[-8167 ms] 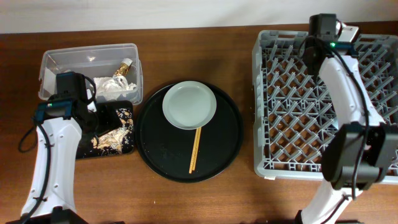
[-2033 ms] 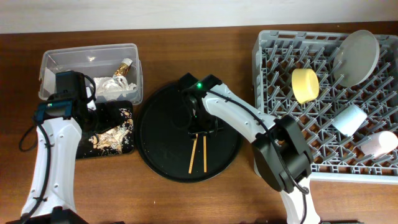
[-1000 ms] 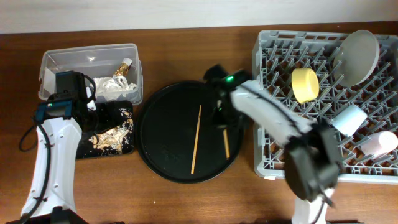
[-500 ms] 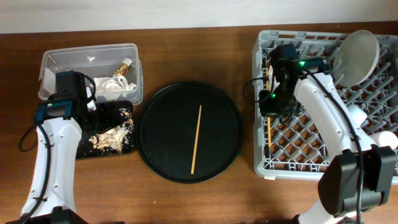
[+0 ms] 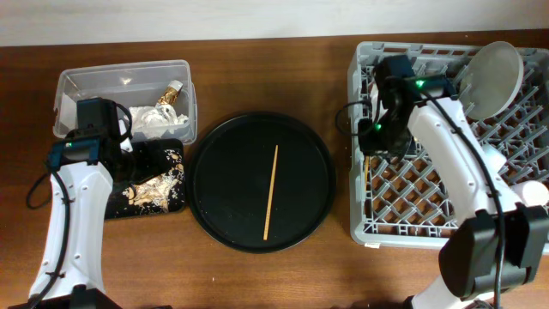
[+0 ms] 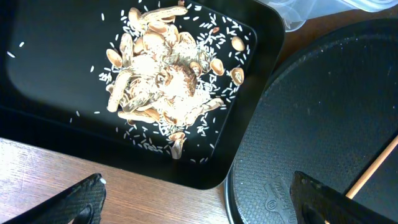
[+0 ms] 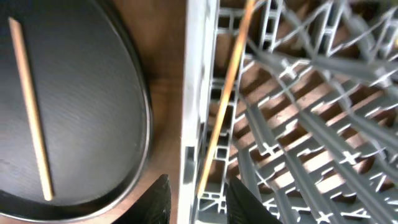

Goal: Sort waste into correct bins and load items into the dishwasher rack
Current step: 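Carry the chopstick to the rack and drop it along the left edge, then return the right gripper to the tray and grasp the second chopstick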

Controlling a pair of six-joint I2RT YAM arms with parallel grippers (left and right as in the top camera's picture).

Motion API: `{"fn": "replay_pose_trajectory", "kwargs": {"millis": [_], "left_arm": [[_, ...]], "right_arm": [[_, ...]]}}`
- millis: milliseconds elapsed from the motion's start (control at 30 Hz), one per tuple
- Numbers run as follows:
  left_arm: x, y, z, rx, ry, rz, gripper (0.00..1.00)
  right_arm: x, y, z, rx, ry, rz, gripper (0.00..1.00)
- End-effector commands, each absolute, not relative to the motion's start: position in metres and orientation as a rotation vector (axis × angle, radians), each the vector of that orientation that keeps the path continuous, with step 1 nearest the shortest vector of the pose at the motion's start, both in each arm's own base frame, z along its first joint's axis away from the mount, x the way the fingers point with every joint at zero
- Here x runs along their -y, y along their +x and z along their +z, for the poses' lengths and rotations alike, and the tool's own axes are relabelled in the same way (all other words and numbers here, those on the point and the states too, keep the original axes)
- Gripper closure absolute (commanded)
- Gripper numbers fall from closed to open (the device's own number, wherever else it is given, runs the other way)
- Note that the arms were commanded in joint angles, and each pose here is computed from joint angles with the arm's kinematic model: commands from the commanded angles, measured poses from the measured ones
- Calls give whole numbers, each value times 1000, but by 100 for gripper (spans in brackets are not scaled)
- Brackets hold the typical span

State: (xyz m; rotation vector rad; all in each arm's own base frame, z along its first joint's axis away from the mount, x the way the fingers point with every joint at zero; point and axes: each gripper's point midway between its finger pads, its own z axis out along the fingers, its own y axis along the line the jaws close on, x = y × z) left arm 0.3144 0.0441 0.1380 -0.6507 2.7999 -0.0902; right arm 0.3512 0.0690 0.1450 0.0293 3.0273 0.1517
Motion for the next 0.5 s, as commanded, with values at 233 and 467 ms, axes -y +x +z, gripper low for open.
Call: {"fn": "replay_pose_trajectory", "kwargs": {"millis": [233, 467], "left_arm": [[-45, 315, 145, -2777, -652, -97, 6], [-45, 315, 145, -2777, -652, -97, 5]], "right_arm": [[-222, 345, 159, -2877, -352, 685, 2], [-248, 332, 69, -3065, -334, 288, 2]]}}
